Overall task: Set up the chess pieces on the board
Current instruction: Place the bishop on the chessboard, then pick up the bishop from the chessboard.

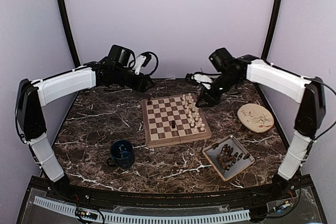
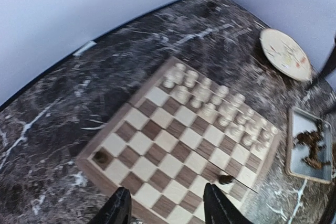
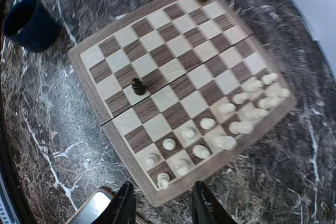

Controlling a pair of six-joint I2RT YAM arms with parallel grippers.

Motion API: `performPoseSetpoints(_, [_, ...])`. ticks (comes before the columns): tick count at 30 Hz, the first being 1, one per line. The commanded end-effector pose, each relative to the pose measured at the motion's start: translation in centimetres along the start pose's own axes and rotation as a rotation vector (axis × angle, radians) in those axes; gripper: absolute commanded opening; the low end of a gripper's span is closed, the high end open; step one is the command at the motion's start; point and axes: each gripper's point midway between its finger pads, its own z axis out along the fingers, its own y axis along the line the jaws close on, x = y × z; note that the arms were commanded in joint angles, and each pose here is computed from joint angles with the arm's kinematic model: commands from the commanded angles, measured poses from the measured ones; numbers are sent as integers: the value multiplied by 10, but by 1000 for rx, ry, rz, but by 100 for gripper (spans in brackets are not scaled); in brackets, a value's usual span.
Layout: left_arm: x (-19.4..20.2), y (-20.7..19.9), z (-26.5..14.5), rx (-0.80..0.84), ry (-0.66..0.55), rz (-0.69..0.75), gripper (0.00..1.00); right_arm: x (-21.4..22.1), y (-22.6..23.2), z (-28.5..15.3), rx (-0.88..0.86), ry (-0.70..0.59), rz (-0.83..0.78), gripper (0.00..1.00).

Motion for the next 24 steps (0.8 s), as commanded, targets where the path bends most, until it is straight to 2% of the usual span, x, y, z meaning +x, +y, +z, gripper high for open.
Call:
performPoseSetpoints(1, [18, -64, 0, 187, 110, 95, 48, 18, 6, -37, 2, -230, 40, 37])
performPoseSetpoints(5, [49, -81, 14, 224, 224, 127, 46, 50, 7, -53, 57, -364, 81, 38])
performPoseSetpoints(9, [70, -94, 31, 232, 314, 173, 45, 59, -6, -78, 158, -434, 81, 40])
performPoseSetpoints(13, [78, -101, 41, 215, 389, 220, 45, 71, -20, -76, 209, -389, 80, 40])
performPoseSetpoints(24, [86, -114, 74, 217, 455, 255, 44, 83, -25, -65, 227, -346, 66, 40])
